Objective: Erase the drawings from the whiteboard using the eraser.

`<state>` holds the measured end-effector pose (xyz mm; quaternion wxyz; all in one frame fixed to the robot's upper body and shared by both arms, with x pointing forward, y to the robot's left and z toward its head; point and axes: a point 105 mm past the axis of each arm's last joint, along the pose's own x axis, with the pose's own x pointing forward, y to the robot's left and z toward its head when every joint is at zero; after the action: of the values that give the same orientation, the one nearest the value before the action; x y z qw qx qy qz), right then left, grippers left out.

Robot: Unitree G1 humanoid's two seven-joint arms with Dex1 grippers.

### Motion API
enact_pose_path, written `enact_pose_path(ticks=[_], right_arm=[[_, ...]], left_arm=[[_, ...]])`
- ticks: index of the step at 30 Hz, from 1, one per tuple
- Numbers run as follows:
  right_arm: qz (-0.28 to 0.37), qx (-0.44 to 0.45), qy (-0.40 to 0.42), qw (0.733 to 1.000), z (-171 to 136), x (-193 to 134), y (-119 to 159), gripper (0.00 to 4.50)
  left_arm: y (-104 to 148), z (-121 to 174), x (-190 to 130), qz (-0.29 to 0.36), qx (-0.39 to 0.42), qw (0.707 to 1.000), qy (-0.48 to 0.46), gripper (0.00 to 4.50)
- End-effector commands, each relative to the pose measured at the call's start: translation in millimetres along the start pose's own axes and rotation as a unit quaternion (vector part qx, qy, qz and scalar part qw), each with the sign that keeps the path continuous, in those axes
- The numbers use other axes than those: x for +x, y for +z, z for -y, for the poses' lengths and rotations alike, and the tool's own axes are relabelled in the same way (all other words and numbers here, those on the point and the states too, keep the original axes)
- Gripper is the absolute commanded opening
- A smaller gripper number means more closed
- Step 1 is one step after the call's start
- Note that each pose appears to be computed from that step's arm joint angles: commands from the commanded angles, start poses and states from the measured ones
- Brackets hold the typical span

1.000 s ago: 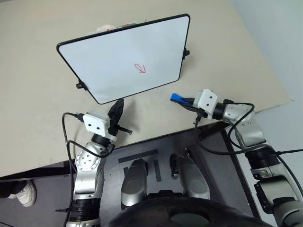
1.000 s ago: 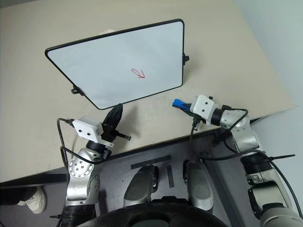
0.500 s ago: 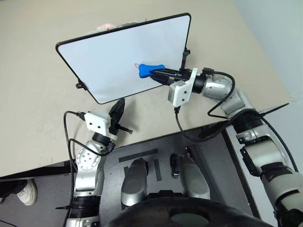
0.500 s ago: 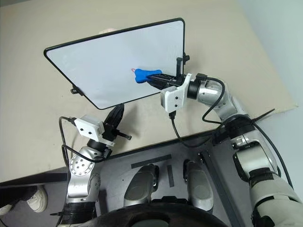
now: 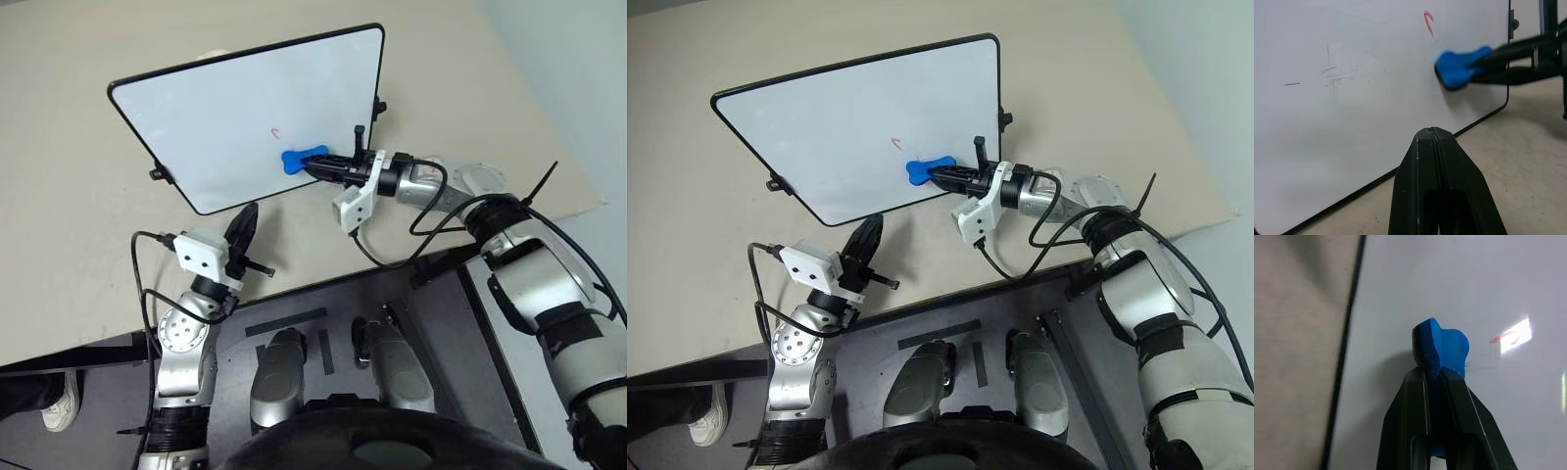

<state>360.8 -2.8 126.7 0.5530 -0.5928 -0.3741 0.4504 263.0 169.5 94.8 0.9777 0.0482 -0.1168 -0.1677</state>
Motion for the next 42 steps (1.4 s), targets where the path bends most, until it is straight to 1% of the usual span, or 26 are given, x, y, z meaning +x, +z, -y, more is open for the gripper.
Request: enact_pose_path(ticks=[1,9,13,15,20,26,28,32,37,42], right_arm=[[-0.008,-0.033,-0.042,0.999,24,4,-6,0.01],[-0.007,-0.098,-0.135,0.986,68,1,-8,0.01],[-0.006,-0.114,-0.156,0.981,76,-1,-8,0.01],[-0.005,-0.112,-0.149,0.982,73,0,-8,0.01],[-0.001,-0.080,-0.086,0.993,36,2,-6,0.01],[0.009,-0.048,-0.036,0.998,14,6,-1,0.01],[0.006,-0.053,-0.041,0.998,18,8,-1,0.01],[0.001,-0.079,-0.085,0.993,44,10,-4,0.01],[0.012,-0.107,-0.137,0.985,73,8,0,0.01],[0.025,-0.111,-0.144,0.983,76,9,5,0.01]], left_arm=[[5,-2,-1,0.016,0.006,1.000,0.002,0.00],[-4,-4,-3,0.014,0.004,1.000,-0.002,0.00],[-9,-6,0,0.014,0.004,1.000,-0.003,0.00],[-11,-6,0,0.015,0.004,1.000,-0.004,0.00],[-11,-5,-1,0.018,0.005,1.000,-0.005,0.00],[-11,-3,-2,0.019,0.004,1.000,-0.007,0.00],[-11,-3,-1,0.020,0.004,1.000,-0.009,0.00],[-12,-3,0,0.021,0.003,1.000,-0.011,0.00],[-14,-3,0,0.021,0.001,1.000,-0.010,0.00],[-13,-2,1,0.024,0.002,1.000,-0.009,0.00]])
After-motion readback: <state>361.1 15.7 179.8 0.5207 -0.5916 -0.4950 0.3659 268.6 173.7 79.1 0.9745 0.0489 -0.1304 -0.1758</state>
